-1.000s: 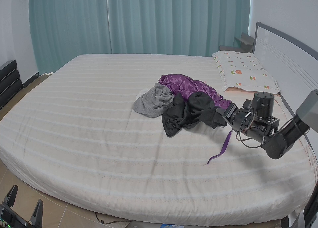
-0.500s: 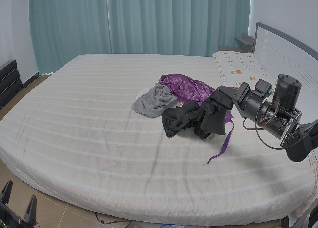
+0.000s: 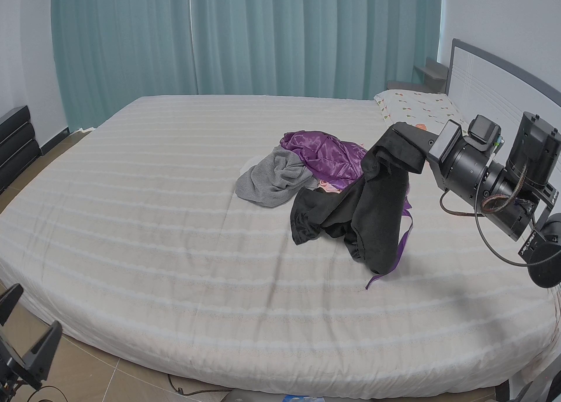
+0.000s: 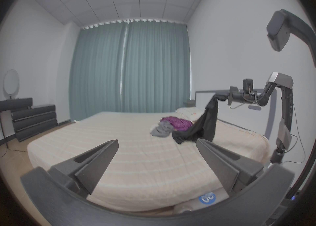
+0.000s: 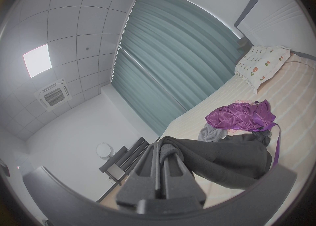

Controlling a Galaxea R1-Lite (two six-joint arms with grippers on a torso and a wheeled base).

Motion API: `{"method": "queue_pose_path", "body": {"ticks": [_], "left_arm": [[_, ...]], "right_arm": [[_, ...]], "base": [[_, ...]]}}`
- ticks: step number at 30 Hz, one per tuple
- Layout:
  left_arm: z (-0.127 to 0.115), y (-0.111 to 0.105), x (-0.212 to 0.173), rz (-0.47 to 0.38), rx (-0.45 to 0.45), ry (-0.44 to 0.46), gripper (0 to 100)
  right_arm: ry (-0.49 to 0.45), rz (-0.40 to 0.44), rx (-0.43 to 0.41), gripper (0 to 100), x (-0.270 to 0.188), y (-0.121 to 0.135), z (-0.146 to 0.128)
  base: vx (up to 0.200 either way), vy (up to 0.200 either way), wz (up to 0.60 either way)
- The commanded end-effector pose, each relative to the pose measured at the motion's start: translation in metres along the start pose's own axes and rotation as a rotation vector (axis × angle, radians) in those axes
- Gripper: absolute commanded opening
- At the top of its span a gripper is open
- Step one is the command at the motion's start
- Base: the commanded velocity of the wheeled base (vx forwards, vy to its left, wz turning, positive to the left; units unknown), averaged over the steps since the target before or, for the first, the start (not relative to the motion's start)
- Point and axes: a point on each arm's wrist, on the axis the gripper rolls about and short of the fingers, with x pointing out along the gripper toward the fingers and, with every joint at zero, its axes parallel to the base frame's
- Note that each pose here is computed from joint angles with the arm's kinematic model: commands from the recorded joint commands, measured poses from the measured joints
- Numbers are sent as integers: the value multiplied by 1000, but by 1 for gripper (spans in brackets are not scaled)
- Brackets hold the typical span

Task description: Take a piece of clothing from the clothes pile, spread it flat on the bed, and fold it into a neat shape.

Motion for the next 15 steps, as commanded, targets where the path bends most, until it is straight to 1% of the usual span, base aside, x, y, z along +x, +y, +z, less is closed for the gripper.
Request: {"method": "queue_pose_path", "body": {"ticks": [1, 2, 6, 10, 11, 13, 14, 15], "left_arm": [[-10, 9, 64, -101, -59, 318, 100], [-12, 10, 75, -113, -64, 355, 100], [-17, 8, 100, -169, -78, 433, 100], [-26, 3, 127, -219, -85, 516, 100], [-27, 2, 133, -226, -83, 523, 100], [-27, 2, 133, -226, -83, 523, 100], [-35, -2, 152, -247, -87, 551, 100], [-39, -4, 158, -253, -91, 568, 100]], "right_arm": [[-8, 61, -14, 0, -17, 19, 2], [-8, 61, -14, 0, -17, 19, 2], [5, 54, -14, 0, -16, 17, 0], [-3, 57, -15, 0, -18, 19, 2], [-4, 58, -15, 0, -19, 20, 2], [-4, 58, -15, 0, -19, 20, 2], [0, 54, -15, 0, -22, 19, 1], [10, 45, -15, 0, -23, 16, -1]], "base": [[0, 0, 0], [0, 0, 0], [0, 0, 0], [0, 0, 0], [0, 0, 0], [0, 0, 0], [0, 0, 0], [0, 0, 0]]}}
